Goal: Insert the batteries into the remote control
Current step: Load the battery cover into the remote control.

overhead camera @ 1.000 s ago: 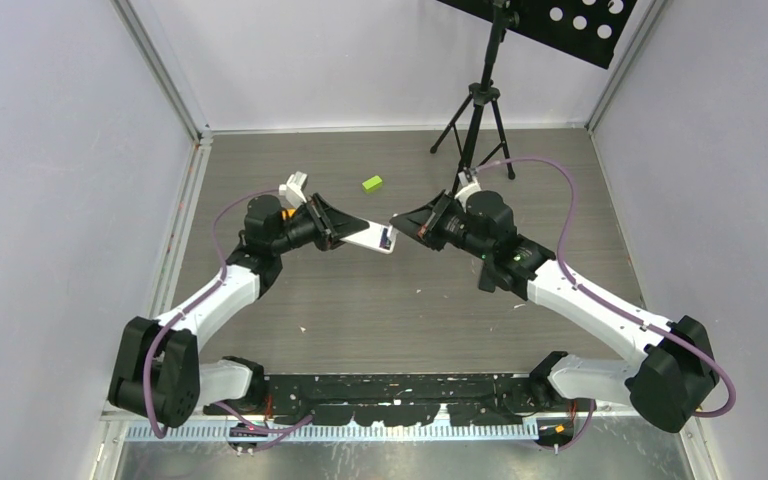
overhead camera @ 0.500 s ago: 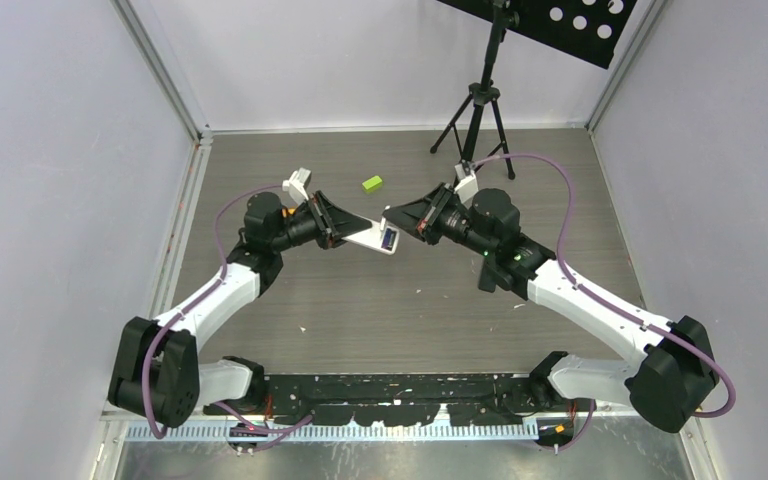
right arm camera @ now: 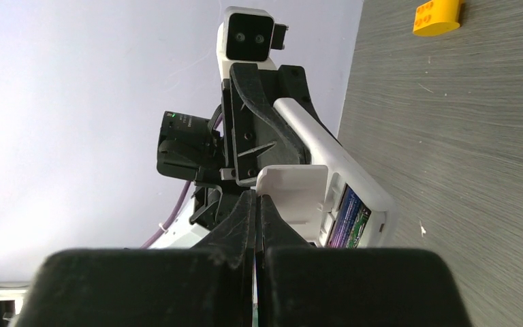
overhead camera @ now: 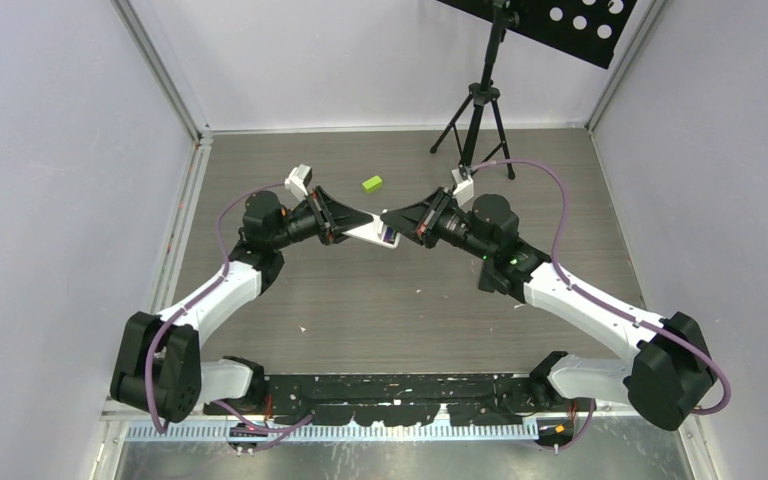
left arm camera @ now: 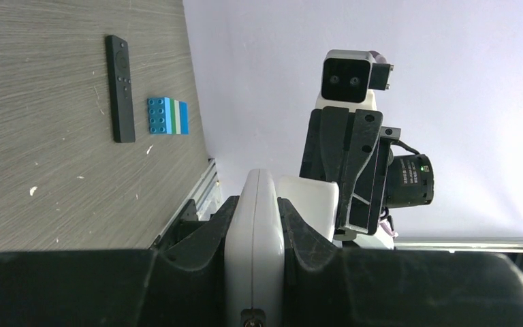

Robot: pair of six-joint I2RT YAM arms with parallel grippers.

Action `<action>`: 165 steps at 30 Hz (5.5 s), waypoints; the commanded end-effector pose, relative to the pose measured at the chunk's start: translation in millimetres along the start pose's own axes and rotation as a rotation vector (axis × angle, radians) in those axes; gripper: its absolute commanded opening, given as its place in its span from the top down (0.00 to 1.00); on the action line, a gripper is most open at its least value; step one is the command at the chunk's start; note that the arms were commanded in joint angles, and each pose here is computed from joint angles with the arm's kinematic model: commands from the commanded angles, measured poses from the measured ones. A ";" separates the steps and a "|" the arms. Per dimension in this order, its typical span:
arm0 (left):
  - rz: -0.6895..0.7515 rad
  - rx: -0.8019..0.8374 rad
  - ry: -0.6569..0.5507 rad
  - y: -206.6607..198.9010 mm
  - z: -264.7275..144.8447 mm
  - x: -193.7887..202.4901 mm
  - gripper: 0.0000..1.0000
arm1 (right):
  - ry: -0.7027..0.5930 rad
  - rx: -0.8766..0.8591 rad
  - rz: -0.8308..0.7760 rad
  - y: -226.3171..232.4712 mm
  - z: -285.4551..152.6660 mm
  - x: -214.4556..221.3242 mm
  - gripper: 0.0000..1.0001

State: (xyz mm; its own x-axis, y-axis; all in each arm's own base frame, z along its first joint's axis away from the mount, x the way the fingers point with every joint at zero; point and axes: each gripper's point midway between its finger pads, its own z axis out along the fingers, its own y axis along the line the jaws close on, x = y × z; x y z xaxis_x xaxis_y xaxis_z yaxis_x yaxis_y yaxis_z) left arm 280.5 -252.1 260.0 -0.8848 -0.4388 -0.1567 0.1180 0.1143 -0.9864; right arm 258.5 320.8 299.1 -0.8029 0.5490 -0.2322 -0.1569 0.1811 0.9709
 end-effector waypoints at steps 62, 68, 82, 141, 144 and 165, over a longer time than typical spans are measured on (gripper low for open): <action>-0.011 0.142 -0.019 -33.4 -3.7 -7.2 1.00 | -0.046 0.083 0.007 -12.5 -39.8 -0.8 0.53; -0.009 0.134 -0.016 -31.3 -4.0 -7.3 1.00 | -0.062 0.082 -0.020 -10.7 -44.4 -3.7 0.36; -0.001 0.148 0.001 -38.7 -7.7 -2.6 1.00 | -0.047 0.063 -0.022 -17.1 -24.2 -5.3 0.42; 0.414 0.198 0.377 -47.5 -11.6 61.5 1.00 | 0.358 -0.175 -0.364 -5.6 -49.5 39.7 0.24; 0.431 0.223 0.404 -51.9 -15.5 65.9 1.00 | 0.441 -0.233 -0.442 2.2 -62.9 52.3 0.21; 0.513 0.300 0.478 -69.3 -36.6 85.1 1.00 | 0.616 -0.244 -0.567 -2.0 -42.7 75.9 0.78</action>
State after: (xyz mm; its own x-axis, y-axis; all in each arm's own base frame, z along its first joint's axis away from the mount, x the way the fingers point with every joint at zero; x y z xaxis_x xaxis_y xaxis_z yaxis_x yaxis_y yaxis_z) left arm 189.9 -268.0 293.9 -0.8399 0.0423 -0.5410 0.5402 -0.0303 -0.8410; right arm 162.9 321.5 268.9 -0.7586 -0.1470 -0.6347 -0.6481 0.0707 0.7583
